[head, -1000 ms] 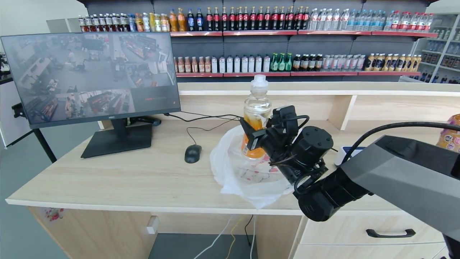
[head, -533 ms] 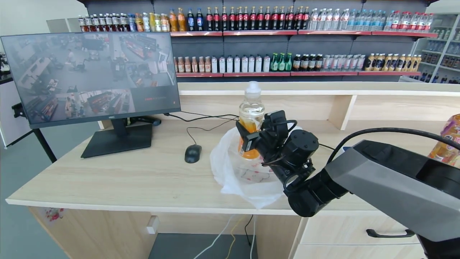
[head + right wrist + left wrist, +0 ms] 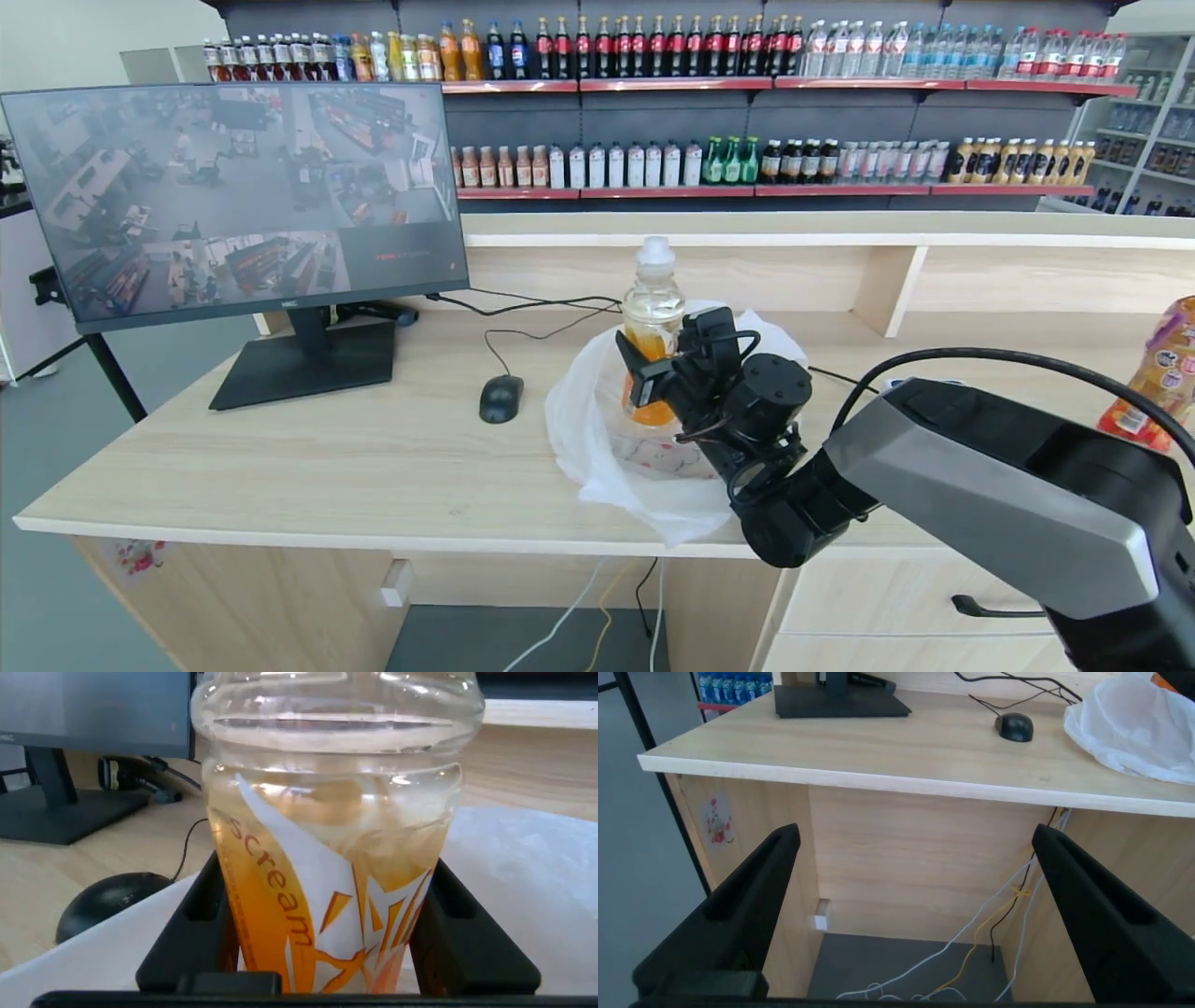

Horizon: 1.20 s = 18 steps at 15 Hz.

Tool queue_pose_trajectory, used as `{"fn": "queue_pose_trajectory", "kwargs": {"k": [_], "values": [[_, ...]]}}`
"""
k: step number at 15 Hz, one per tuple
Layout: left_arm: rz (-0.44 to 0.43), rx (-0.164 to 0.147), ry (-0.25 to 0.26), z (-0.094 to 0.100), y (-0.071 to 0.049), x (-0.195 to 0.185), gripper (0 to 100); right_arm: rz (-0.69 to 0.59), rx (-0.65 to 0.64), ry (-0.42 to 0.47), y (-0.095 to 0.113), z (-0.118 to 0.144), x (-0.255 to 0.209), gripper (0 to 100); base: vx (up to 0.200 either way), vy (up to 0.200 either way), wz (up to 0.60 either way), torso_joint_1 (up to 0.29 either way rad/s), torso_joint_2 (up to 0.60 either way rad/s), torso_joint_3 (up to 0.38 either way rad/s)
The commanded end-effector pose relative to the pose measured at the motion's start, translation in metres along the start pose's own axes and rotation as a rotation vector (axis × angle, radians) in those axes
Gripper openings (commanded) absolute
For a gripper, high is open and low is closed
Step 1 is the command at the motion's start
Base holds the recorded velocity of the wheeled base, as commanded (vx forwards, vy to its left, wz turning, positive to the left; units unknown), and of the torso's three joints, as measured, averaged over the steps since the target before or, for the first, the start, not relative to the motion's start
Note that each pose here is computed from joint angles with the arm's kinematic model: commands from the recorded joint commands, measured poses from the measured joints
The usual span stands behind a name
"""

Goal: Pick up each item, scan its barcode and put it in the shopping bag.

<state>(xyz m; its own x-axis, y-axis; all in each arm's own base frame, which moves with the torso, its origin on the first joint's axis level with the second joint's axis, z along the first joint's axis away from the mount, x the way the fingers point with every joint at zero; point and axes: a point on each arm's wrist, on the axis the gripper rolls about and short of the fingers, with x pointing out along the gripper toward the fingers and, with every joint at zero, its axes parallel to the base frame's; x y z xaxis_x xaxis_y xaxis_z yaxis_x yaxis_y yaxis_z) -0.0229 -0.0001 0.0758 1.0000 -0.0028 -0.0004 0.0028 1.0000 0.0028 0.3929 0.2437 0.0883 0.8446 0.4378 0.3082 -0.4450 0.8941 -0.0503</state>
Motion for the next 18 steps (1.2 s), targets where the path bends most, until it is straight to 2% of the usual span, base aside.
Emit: {"fn": "queue_pose_trajectory", "kwargs": {"k": [1,7,18], "values": [[0.000,0.000,0.000,0.0000,0.0000,0.0000,100,0.003,-0.002,0.023,0.0006,-0.0112,-0.0006,0,0.000,0.000,0.00,0.000,0.00,0.000],[0.000,0.000,0.001,-0.0005,0.0000,0.0001,100,-0.012,-0.008,0.037,-0.0091,-0.0158,-0.0022,0,0.000,0.000,0.00,0.000,0.00,0.000],[0.001,0.000,0.000,0.0000,0.0000,0.0000,100,-0.006,0.009,0.025,-0.0038,-0.0143,-0.0050,0,0.000,0.000,0.00,0.000,0.00,0.000]]}}
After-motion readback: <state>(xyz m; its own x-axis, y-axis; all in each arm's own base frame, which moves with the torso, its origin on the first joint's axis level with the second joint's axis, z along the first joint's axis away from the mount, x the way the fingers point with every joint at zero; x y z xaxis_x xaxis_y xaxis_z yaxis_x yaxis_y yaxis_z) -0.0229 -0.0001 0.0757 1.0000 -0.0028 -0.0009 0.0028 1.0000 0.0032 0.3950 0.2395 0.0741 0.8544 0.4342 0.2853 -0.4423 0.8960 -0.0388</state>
